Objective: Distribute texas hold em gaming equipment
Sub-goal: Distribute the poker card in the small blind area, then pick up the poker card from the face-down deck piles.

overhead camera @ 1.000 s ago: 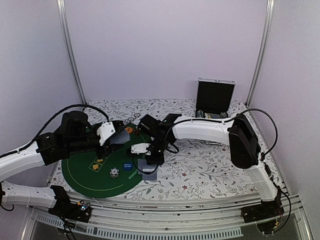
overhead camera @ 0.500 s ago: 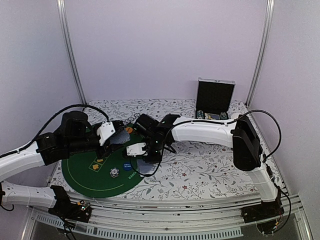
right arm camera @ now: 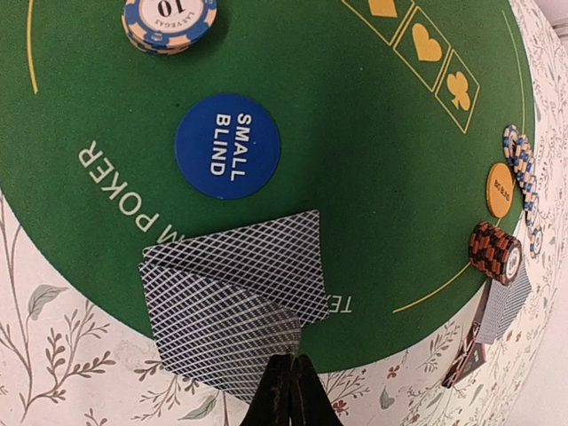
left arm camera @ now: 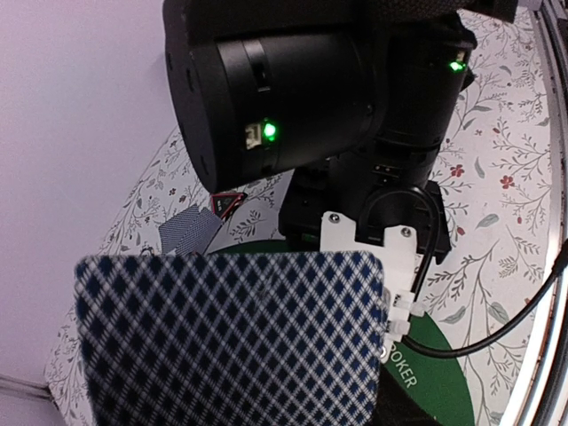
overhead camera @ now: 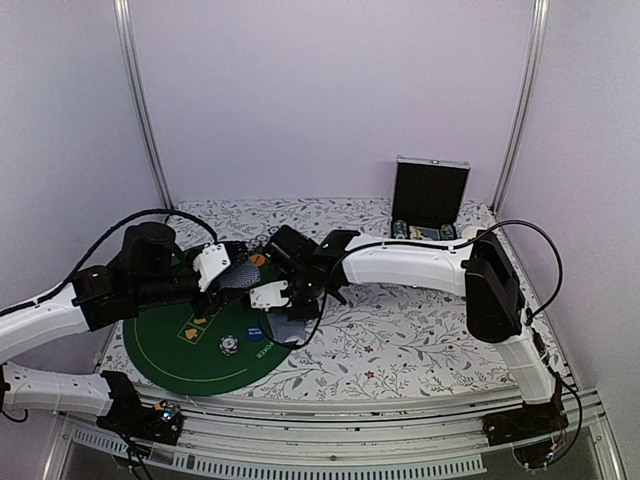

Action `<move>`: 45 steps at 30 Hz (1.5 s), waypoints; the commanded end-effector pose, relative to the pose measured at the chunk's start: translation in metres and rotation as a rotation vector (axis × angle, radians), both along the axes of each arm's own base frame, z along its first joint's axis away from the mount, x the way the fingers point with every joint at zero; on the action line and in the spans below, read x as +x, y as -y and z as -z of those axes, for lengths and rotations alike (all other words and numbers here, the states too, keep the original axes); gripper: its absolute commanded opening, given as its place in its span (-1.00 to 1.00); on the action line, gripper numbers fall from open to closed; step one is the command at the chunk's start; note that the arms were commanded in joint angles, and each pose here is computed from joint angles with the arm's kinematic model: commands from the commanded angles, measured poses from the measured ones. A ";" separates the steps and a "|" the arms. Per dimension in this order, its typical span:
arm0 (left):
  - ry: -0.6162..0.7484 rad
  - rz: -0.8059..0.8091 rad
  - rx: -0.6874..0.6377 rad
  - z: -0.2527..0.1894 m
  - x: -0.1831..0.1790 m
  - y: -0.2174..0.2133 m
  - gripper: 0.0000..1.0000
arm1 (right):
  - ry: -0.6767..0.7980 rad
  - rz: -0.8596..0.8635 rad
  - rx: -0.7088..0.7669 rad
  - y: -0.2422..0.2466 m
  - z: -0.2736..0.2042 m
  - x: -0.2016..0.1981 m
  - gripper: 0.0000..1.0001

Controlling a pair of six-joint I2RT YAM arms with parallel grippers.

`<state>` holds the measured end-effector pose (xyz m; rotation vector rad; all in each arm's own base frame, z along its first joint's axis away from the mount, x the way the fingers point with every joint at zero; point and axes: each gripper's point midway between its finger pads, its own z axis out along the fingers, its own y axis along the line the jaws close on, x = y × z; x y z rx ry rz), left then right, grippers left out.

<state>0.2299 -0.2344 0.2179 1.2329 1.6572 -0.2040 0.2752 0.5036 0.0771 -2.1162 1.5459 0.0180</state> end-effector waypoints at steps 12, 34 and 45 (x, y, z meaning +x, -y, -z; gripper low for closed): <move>0.021 0.003 -0.029 -0.007 0.000 -0.001 -0.02 | 0.139 0.005 0.017 -0.010 0.000 0.005 -0.04; 0.019 0.015 -0.030 -0.006 -0.002 0.000 -0.02 | 0.168 0.098 0.485 0.040 -0.107 -0.034 0.44; 0.017 0.028 -0.025 -0.005 -0.003 0.002 -0.02 | -0.282 0.068 0.996 0.042 -0.238 -0.052 0.98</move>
